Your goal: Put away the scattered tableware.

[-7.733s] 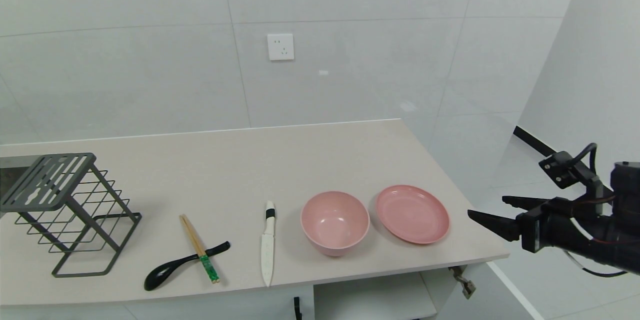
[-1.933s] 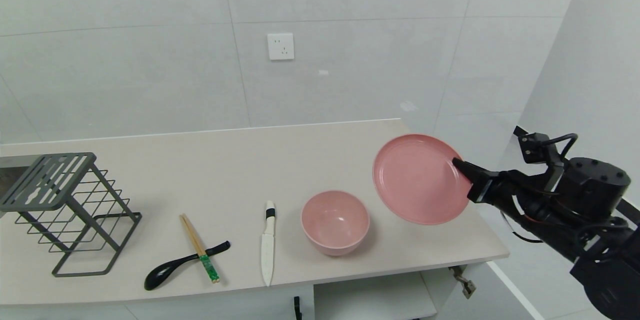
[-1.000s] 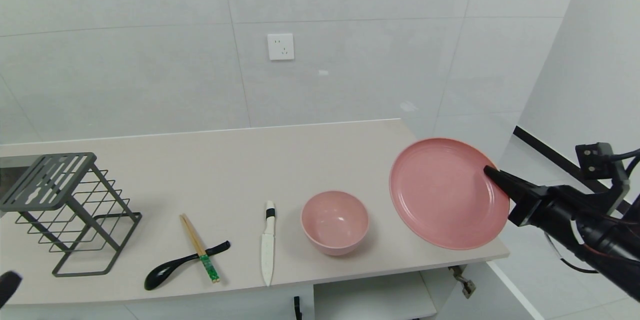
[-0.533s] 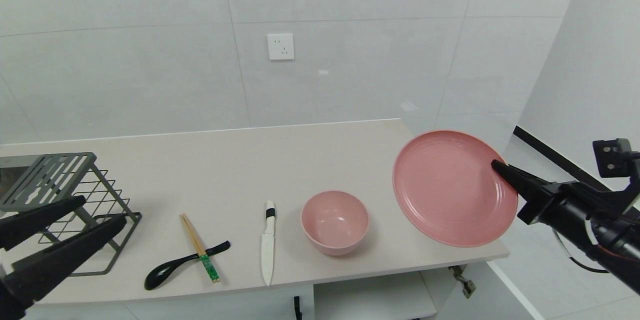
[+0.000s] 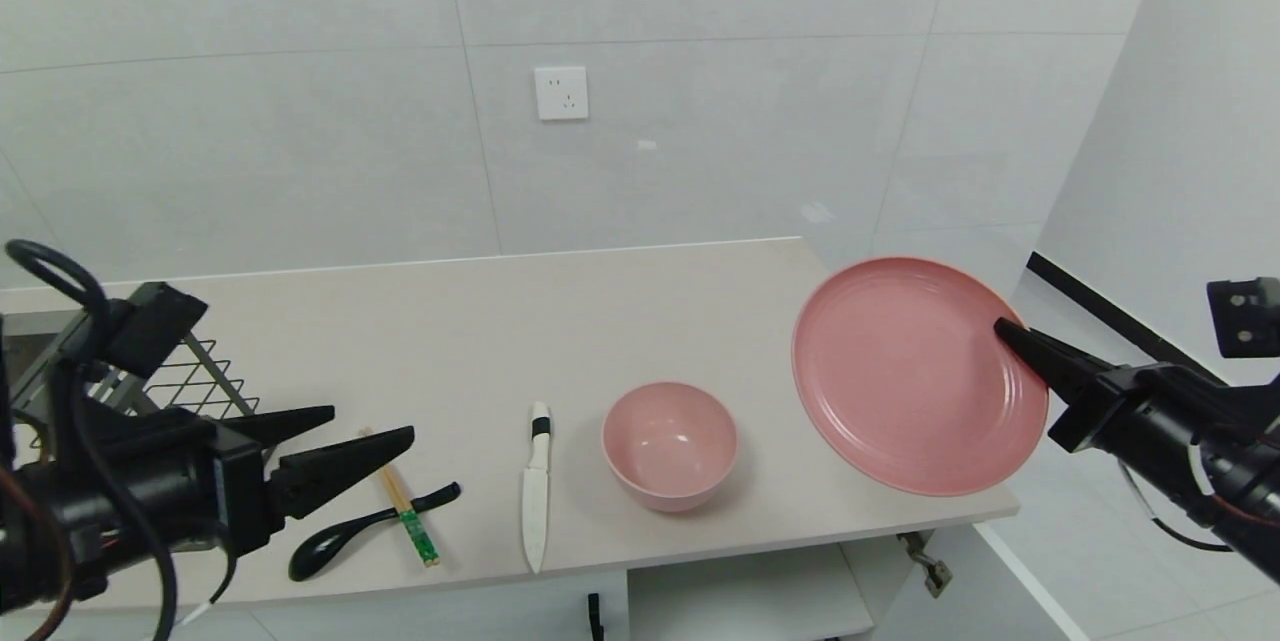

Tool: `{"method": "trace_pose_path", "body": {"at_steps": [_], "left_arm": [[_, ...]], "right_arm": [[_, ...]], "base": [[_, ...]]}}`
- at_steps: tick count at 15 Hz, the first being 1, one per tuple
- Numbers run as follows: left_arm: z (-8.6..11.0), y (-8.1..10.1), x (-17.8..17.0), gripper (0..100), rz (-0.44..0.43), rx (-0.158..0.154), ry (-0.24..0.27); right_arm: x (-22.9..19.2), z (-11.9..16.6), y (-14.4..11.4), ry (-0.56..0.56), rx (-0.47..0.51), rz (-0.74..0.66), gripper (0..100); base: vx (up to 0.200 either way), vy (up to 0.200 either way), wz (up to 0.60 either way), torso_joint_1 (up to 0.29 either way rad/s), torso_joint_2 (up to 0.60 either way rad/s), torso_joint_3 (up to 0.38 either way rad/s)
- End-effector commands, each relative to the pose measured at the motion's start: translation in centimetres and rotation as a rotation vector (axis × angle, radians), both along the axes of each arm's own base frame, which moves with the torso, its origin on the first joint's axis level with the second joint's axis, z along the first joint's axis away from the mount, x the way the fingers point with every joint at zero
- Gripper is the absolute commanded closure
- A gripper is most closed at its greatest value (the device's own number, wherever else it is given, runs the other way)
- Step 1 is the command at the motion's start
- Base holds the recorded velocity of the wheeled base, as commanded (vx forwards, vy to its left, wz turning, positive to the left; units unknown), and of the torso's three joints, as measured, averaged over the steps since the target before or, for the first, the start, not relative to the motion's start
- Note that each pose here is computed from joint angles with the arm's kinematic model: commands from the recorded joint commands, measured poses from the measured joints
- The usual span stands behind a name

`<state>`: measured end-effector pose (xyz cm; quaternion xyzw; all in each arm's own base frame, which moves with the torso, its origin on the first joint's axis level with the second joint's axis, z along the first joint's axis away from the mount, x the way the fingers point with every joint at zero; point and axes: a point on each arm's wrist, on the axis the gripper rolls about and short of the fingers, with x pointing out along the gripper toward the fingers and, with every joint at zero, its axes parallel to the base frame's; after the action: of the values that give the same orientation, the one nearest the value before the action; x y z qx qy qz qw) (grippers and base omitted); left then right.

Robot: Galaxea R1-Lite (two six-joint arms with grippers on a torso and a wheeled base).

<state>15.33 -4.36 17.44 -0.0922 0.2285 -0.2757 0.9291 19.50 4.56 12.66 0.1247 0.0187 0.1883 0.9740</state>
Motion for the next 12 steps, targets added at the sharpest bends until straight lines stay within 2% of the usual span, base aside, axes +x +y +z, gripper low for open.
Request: {"method": "trace_pose_path", "body": {"at_steps": [1,4,7,9,11,12], "left_arm": [[-2.4,-1.0,2.8,0,-0.018,0.027,0.107],[-4.7,-2.6,6.6,0,-0.008,0.047,0.083],[-6.9,-5.0,8.9,0,-0.059,0.015,0.050],[-8.7,-6.3,10.6,0,-0.079,-0.011,-0.004],[-9.6,-6.8,11.5,0,-0.080,-0.021,-0.031],[-10.2,-6.9,11.8,0,-0.080,-0.019,-0.025]], "right_arm": [[0.0,0.0,0.0,0.000,0.000,0.000,100],[-0.2,0.3,-0.1,-0.014,0.005,0.001,100],[-0.2,0.2,0.0,-0.011,0.004,0.003,100],[-0.2,0.2,-0.1,-0.011,0.006,-0.002,100],[-0.2,0.2,0.0,-0.009,0.007,0.003,100],[-0.2,0.2,0.0,-0.009,0.007,0.003,100]], "base": [[0.000,0.000,0.00,0.000,0.00,0.000],[0.000,0.000,0.00,0.000,0.00,0.000],[0.000,0.000,0.00,0.000,0.00,0.000],[0.000,0.000,0.00,0.000,0.00,0.000],[0.000,0.000,0.00,0.000,0.00,0.000],[0.000,0.000,0.00,0.000,0.00,0.000]]}}
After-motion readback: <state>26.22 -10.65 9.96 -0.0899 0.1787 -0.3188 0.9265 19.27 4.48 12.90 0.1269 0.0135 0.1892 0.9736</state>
